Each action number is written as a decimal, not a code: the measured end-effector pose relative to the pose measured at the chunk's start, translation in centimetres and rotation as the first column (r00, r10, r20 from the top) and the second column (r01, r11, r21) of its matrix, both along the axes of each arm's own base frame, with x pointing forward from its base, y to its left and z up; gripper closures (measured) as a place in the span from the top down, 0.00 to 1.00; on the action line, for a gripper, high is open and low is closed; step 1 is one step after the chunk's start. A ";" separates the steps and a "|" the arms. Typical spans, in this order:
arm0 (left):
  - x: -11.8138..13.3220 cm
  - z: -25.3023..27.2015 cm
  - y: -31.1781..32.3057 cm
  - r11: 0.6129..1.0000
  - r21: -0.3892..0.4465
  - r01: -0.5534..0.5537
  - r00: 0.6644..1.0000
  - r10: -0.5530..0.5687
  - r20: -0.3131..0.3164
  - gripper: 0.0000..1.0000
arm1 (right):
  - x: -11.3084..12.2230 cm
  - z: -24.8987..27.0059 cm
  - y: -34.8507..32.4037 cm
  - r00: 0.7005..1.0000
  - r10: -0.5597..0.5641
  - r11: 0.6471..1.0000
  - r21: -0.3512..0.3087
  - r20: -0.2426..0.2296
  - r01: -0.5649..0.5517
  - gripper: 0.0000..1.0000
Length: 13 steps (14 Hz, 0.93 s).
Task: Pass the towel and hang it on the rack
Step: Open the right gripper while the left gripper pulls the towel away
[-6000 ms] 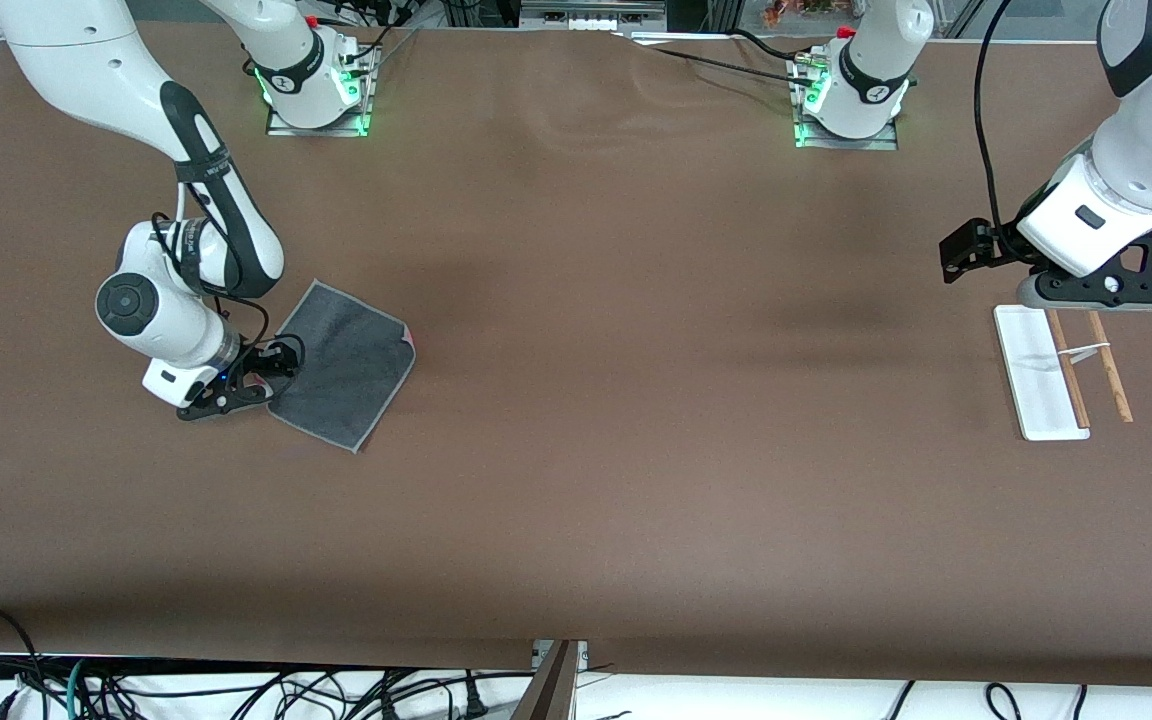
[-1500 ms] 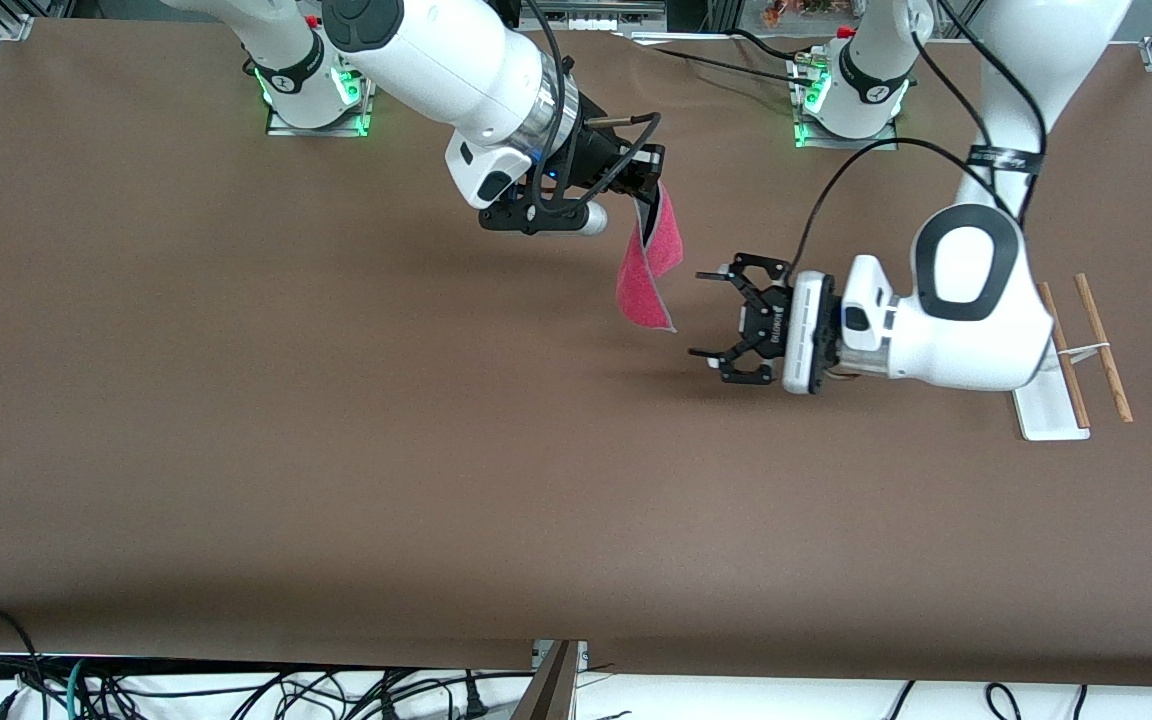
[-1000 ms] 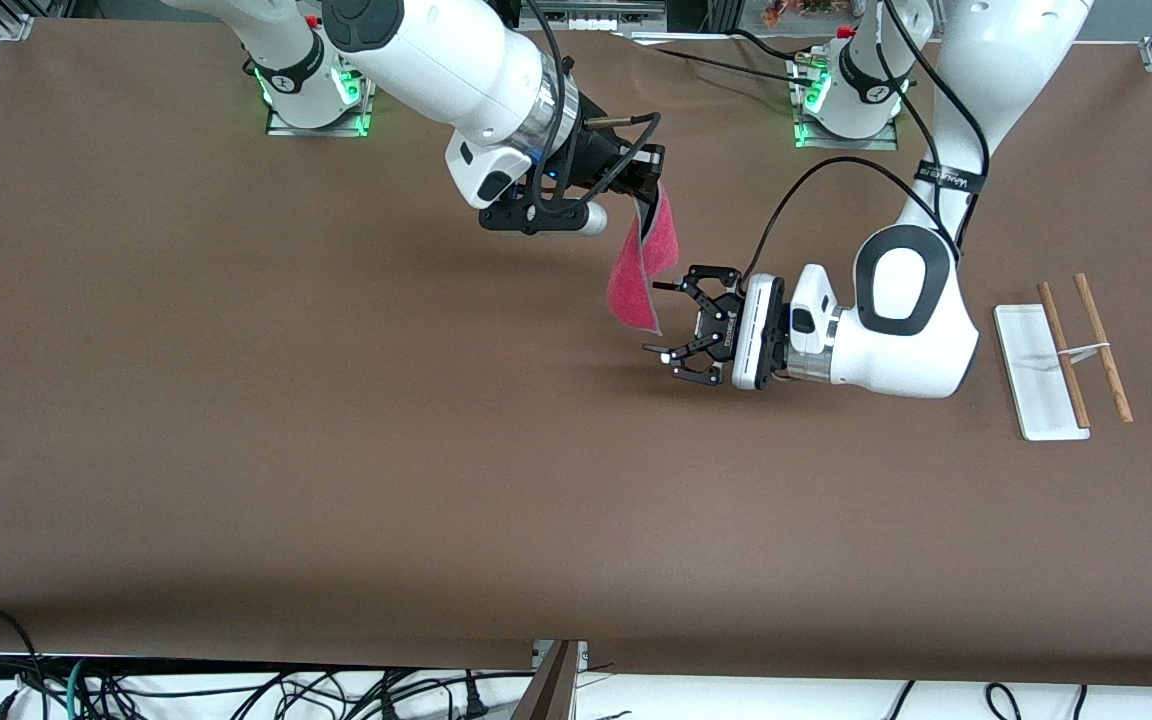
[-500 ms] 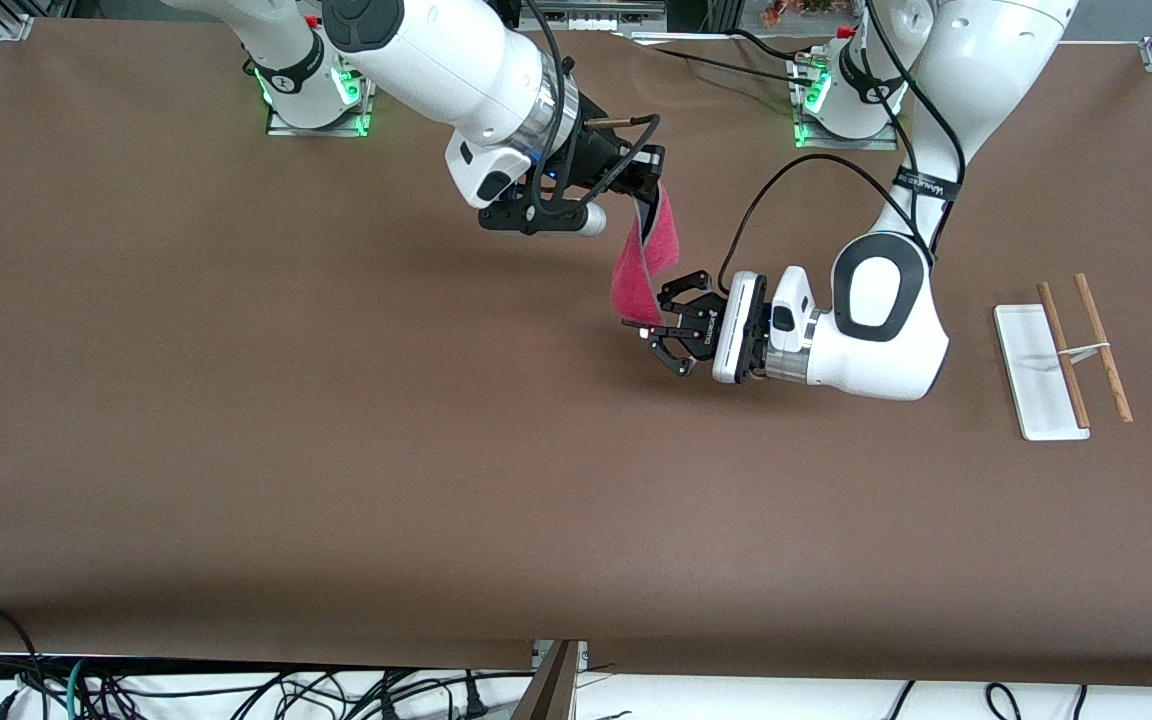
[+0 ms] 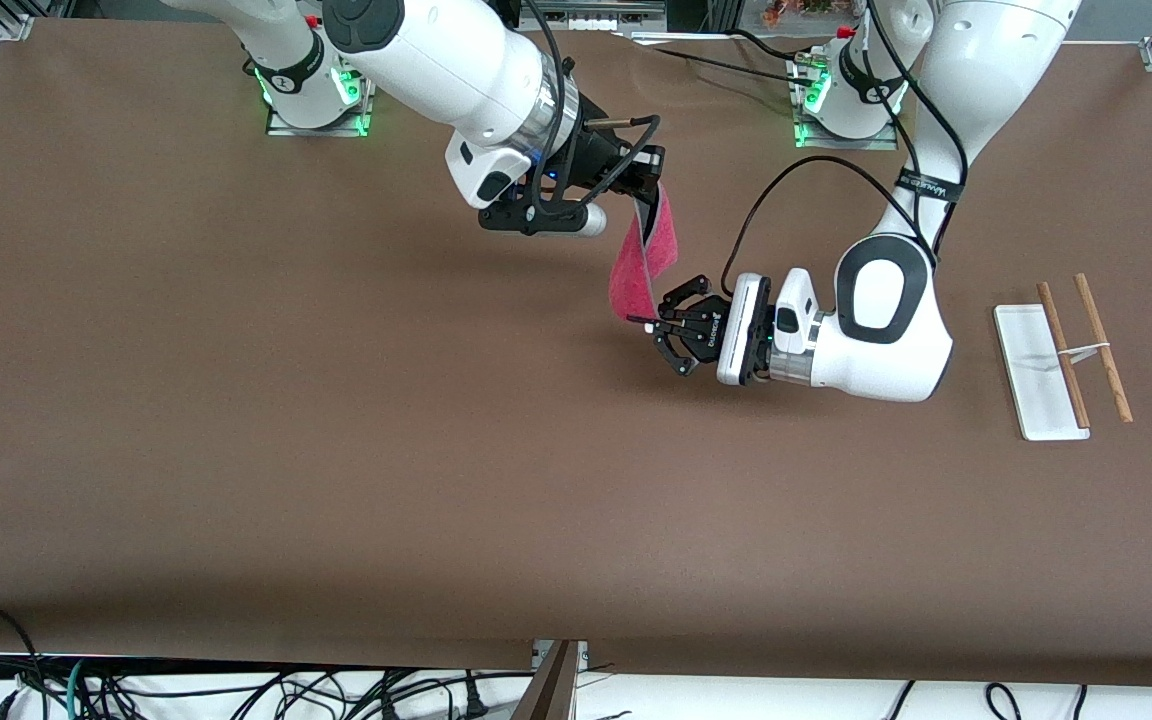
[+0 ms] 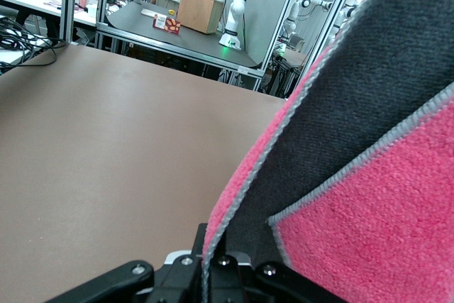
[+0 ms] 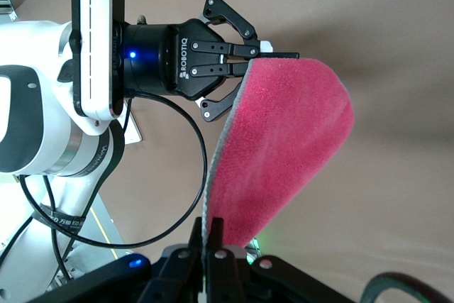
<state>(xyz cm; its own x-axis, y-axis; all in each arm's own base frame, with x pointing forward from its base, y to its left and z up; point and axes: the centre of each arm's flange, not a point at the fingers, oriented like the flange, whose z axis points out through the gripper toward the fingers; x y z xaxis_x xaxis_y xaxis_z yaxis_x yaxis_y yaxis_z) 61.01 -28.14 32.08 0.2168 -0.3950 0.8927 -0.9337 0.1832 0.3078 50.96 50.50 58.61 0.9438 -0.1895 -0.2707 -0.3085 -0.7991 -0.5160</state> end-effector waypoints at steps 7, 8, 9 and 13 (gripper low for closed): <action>0.4 0.3 0.5 1.000 -0.002 -0.009 1.000 0.009 0.007 0.02 | 1.7 -0.2 -1.8 0.999 -0.040 0.999 -0.024 0.004 0.040 0.79; 0.7 0.5 0.9 1.000 0.002 -0.011 1.000 0.011 0.017 0.02 | 2.4 -0.4 -2.8 0.999 -0.040 0.998 -0.050 0.018 0.040 0.89; 1.0 0.9 1.3 1.000 0.020 -0.002 0.999 0.001 0.039 0.02 | 3.3 -0.6 -4.1 0.999 -0.026 0.996 -0.079 0.034 0.029 0.99; 2.9 4.5 5.5 0.983 0.171 0.065 0.983 -0.092 0.160 0.02 | 8.2 -1.8 -13.4 0.987 0.139 0.974 -0.191 0.082 -0.122 1.00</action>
